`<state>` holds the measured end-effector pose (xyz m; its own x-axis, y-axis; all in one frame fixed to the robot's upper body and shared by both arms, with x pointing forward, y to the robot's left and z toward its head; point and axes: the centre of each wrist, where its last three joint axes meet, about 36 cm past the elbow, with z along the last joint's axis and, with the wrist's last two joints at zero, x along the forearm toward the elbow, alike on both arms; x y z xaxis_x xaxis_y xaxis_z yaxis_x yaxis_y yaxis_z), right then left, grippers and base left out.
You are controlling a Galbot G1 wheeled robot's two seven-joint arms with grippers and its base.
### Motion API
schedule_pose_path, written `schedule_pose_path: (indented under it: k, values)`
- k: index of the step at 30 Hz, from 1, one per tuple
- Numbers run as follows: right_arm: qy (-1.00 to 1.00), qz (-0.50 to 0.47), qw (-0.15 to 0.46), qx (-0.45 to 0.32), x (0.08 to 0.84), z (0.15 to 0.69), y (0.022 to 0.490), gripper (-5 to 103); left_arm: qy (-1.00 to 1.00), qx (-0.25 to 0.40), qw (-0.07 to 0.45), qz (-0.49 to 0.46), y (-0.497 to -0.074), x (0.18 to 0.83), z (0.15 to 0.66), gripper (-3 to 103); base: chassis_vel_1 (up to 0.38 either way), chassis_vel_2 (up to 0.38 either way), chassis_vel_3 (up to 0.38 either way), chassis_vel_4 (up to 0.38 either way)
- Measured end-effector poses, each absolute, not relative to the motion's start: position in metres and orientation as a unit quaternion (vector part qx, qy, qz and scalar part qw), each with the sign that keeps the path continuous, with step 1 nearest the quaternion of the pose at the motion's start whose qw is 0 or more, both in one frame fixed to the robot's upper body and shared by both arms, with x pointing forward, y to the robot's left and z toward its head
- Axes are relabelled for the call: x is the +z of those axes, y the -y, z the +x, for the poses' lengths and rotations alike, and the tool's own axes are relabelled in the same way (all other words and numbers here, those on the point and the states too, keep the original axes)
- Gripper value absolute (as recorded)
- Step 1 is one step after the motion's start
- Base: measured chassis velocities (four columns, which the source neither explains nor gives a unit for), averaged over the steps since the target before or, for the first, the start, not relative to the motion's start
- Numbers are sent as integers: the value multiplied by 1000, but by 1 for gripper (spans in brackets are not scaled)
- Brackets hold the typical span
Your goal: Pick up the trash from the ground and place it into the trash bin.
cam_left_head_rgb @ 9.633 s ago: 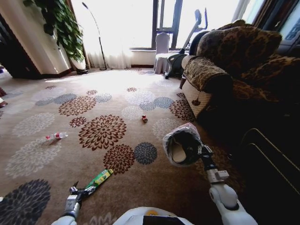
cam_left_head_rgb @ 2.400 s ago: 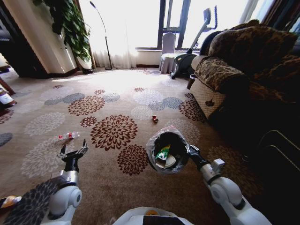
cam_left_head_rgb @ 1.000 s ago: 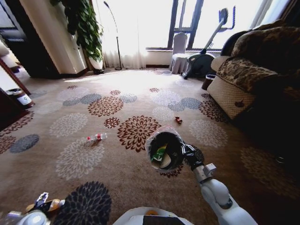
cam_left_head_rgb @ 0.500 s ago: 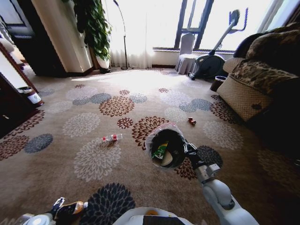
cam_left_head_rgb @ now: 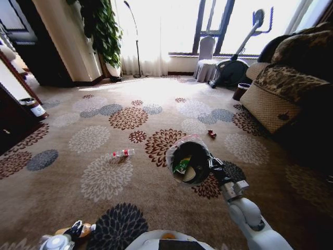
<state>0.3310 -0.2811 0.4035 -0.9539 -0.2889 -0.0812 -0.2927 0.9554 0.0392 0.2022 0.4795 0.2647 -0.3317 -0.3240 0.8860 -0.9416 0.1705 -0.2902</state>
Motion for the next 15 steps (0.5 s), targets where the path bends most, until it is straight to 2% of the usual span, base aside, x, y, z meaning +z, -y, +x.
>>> schedule_pose_path:
  k: [1, 5, 7, 10, 15]
  values:
    - [-988, -147, 37, 25, 403, 331, 281, 0, 683, 447, 345, 464, -479, 265, 202, 74, 0, 0, 0, 0]
    - [-988, -150, 35, 29, 402, 330, 278, 0, 688, 452, 337, 456, -478, 268, 206, 58, 0, 0, 0, 0]
    - [-988, -150, 35, 29, 402, 330, 278, 0, 688, 455, 335, 455, -479, 269, 207, 58, 0, 0, 0, 0]
    - [-988, -150, 36, 29, 402, 331, 278, 0, 686, 462, 327, 457, -482, 272, 207, 47, 0, 0, 0, 0]
    - [-988, -149, 36, 29, 401, 331, 278, 0, 699, 463, 312, 447, -481, 281, 205, 36, 0, 0, 0, 0]
